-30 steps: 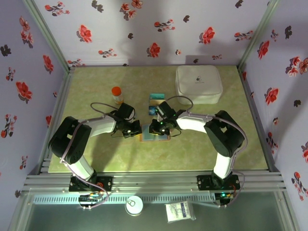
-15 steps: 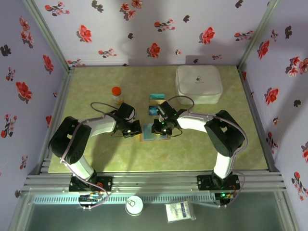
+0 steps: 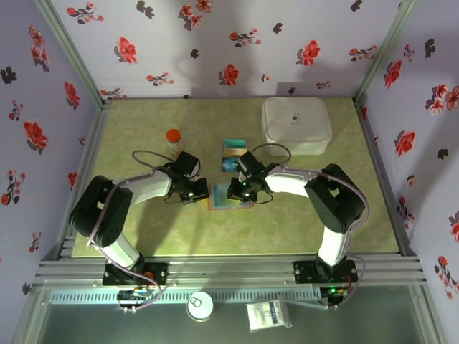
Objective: Take the credit cards out of the card holder
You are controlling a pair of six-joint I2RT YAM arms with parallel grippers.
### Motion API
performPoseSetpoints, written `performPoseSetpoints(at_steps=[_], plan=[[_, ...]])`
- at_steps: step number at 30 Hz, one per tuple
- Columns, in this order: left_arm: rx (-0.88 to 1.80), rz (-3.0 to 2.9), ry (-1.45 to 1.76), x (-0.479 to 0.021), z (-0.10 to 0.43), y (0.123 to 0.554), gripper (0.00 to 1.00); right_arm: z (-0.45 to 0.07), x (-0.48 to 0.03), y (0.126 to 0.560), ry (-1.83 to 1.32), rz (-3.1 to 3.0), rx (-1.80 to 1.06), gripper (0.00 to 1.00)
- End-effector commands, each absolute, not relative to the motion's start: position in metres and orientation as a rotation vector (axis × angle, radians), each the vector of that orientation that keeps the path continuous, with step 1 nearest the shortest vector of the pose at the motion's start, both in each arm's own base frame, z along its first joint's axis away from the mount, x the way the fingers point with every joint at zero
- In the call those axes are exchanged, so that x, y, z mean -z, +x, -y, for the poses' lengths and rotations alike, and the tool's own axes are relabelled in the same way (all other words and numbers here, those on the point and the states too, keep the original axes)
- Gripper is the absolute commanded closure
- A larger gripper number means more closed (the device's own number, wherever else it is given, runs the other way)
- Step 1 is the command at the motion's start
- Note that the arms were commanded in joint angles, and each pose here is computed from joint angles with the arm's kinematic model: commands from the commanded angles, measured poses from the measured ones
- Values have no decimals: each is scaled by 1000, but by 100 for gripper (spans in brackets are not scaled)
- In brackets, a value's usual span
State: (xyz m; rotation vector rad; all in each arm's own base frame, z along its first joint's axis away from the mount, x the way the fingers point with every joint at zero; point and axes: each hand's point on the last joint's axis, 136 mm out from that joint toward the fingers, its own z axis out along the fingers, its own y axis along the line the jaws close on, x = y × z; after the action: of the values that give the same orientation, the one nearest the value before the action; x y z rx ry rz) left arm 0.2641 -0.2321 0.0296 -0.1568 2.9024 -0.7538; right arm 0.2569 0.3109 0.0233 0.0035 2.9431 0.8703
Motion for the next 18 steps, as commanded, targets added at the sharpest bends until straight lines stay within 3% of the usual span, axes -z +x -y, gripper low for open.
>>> performPoseSetpoints(at_steps=[1, 6, 10, 18], plan=[[768, -2833, -168, -57, 232, 276, 98, -304, -23, 254, 3, -2944, -863, 86], [897, -2769, -196, -77, 246, 281, 95, -302, -23, 254, 14, -2941, -874, 86], [1017, -2726, -212, -88, 263, 283, 85, -301, -25, 255, 17, -2931, -888, 86], [1055, -2744, -196, -75, 283, 281, 76, -301, -23, 254, 31, -2928, -917, 86]])
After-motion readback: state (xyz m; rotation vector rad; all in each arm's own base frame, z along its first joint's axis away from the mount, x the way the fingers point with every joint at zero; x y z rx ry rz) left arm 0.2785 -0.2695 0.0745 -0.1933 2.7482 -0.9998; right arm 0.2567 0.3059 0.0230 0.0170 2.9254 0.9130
